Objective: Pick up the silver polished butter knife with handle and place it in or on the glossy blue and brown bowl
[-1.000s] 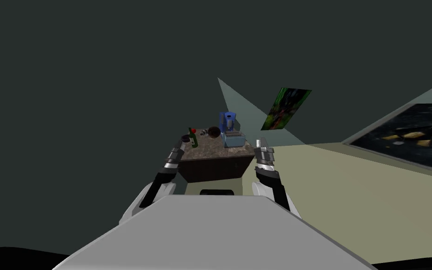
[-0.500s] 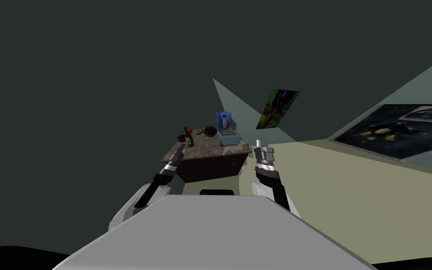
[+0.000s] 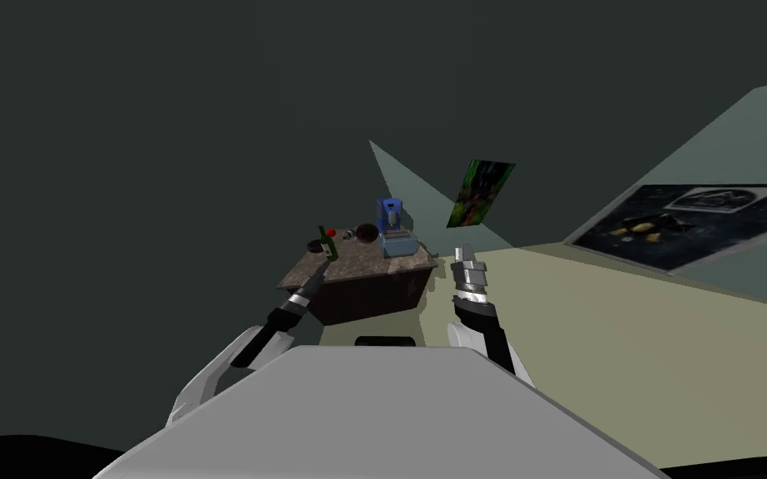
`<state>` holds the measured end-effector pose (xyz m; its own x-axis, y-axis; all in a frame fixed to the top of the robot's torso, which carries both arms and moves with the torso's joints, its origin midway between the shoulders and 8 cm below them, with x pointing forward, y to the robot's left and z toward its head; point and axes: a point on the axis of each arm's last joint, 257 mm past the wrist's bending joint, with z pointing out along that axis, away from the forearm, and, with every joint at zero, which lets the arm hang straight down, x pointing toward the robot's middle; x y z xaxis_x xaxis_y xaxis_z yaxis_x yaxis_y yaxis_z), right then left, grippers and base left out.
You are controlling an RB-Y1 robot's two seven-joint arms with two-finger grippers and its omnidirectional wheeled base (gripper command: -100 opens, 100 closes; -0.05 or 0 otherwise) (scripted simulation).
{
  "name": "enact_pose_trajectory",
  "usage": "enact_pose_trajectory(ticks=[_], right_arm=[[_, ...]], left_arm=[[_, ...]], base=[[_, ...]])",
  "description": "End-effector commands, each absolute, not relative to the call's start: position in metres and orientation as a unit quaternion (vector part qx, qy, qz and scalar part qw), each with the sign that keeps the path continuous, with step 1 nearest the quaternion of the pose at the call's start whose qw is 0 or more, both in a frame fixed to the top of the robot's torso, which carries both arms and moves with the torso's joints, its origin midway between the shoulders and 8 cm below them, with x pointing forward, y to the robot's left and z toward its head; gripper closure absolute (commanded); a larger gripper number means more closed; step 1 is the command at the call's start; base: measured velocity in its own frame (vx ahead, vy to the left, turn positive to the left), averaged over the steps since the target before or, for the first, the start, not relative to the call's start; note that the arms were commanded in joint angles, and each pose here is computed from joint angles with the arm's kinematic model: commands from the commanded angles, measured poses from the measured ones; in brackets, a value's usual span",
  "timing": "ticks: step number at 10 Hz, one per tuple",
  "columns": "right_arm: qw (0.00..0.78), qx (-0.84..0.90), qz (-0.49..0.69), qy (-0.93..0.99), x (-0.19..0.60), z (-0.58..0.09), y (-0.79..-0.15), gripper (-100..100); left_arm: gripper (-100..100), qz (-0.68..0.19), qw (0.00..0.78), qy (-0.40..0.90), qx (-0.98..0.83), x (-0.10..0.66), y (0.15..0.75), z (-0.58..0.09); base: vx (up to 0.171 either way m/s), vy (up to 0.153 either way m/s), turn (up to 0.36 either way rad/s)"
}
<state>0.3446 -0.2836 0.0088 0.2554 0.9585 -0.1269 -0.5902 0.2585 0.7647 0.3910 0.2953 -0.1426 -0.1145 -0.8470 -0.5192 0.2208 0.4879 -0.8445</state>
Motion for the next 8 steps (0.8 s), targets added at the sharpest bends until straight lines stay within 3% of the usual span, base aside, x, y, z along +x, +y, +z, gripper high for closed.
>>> enact_pose_trajectory(ticks=[1, 8], right_arm=[[0.732, 0.302, 0.529, 0.305, 0.345, 0.009, -0.284, 0], [0.732, 0.302, 0.529, 0.305, 0.345, 0.009, -0.284, 0]], left_arm=[[-100, -0.411, 0.599, 0.636, -0.261, 0.389, 0.307, -0.164], [-100, -0.301, 0.553, 0.73, -0.266, 0.377, 0.369, -0.233]], base=[[-0.029, -0.09, -0.12], [-0.006, -0.067, -0.142]])
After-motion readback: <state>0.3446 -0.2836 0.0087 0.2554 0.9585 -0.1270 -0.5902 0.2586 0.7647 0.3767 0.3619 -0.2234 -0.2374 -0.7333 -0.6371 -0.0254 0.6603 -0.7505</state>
